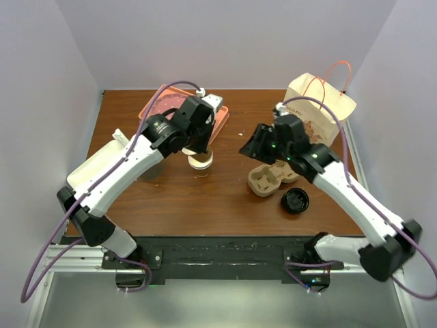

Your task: Pack the takeout coffee

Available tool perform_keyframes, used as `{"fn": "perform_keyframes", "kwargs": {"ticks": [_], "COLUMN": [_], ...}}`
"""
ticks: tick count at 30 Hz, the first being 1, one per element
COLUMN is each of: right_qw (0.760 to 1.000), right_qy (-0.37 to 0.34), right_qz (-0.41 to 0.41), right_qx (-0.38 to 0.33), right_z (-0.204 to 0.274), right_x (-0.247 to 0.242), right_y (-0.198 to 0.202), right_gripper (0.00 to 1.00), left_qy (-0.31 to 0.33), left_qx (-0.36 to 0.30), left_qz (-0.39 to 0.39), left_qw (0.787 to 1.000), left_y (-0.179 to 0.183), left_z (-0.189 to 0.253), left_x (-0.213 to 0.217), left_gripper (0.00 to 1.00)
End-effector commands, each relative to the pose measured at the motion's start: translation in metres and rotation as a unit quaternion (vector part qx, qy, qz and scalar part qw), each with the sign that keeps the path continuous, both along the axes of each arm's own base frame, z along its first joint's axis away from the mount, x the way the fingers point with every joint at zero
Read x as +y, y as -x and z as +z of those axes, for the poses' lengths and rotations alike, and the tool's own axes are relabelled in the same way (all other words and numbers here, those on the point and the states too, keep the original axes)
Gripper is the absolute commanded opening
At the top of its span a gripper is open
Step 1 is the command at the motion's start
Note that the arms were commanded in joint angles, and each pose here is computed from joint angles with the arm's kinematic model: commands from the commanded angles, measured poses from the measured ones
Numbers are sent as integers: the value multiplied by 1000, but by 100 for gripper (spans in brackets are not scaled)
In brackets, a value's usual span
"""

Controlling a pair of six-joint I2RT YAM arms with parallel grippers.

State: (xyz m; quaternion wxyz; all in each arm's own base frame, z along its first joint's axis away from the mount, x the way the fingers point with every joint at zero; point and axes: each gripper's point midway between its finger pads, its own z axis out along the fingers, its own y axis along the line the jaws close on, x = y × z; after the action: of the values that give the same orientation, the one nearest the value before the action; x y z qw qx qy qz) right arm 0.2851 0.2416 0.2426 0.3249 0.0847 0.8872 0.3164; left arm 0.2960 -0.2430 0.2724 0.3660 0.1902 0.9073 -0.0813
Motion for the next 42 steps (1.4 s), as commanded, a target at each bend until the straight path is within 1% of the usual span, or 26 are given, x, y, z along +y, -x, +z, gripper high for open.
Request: {"fn": "perform_keyframes", "kwargs": {"ticks": [1,3,4,5,7,8,13,14,19,25,28,29,33,34,36,37,39,40,42], "right_qw": [995,994,994,993,992,992,989,989,986,986,986,986,986,986,987,987,987,987,986], "right_qy": [58,55,44,46,32,26,26,27,23,23,23,27,30,31,30,31,31,30,26], "right_qz": [-72,-86,-96,-101,-115,-118,-135,-140,-151,-157,-158,-160,-157,-155,-154,-154,-155,-156,-161], "right_qx": [-22,-22,-37,-33,-38,-43,-47,-50,-59,-50,-49,-47,-46,-45,-45,-45,-40,-38,-31], "right_z": [16,18,28,26,32,35,44,46,52,43,43,42,42,42,43,43,41,41,40], "right_x": [-60,-72,-79,-84,-91,-95,-110,-114,-123,-127,-128,-128,-128,-128,-128,-128,-129,-129,-131], "right_y": [29,41,48,54,61,67,80,82,89,96,96,95,96,97,97,97,98,99,103], "right_gripper": [50,50,50,50,50,50,50,50,50,50,50,50,50,50,50,50,50,50,49], "left_qy": [50,46,53,45,42,29,3,-11,-34,-50,-45,-32,-11,-3,8,15,35,42,72], "left_qx": [43,64,63,79,85,93,90,87,85,113,127,141,154,152,150,146,141,139,127], "left_qz": [-35,-37,-52,-50,-66,-64,-65,-61,-54,-44,-46,-52,-56,-57,-59,-61,-69,-72,-84], "left_qw": [997,996,995,995,993,993,994,994,994,991,990,988,986,987,987,987,987,987,986], "left_y": [48,61,71,79,92,95,90,88,83,90,94,100,107,107,108,107,108,108,107], "left_z": [11,-4,-5,-22,-36,-49,-80,-90,-112,-140,-149,-154,-156,-152,-146,-141,-126,-121,-102], "left_x": [-10,-13,-22,-24,-37,-37,-45,-41,-40,-40,-43,-48,-54,-55,-57,-58,-65,-66,-74], "left_gripper": [0,0,0,0,0,0,0,0,0,0,0,0,1,7,13,18,23,29,35]}}
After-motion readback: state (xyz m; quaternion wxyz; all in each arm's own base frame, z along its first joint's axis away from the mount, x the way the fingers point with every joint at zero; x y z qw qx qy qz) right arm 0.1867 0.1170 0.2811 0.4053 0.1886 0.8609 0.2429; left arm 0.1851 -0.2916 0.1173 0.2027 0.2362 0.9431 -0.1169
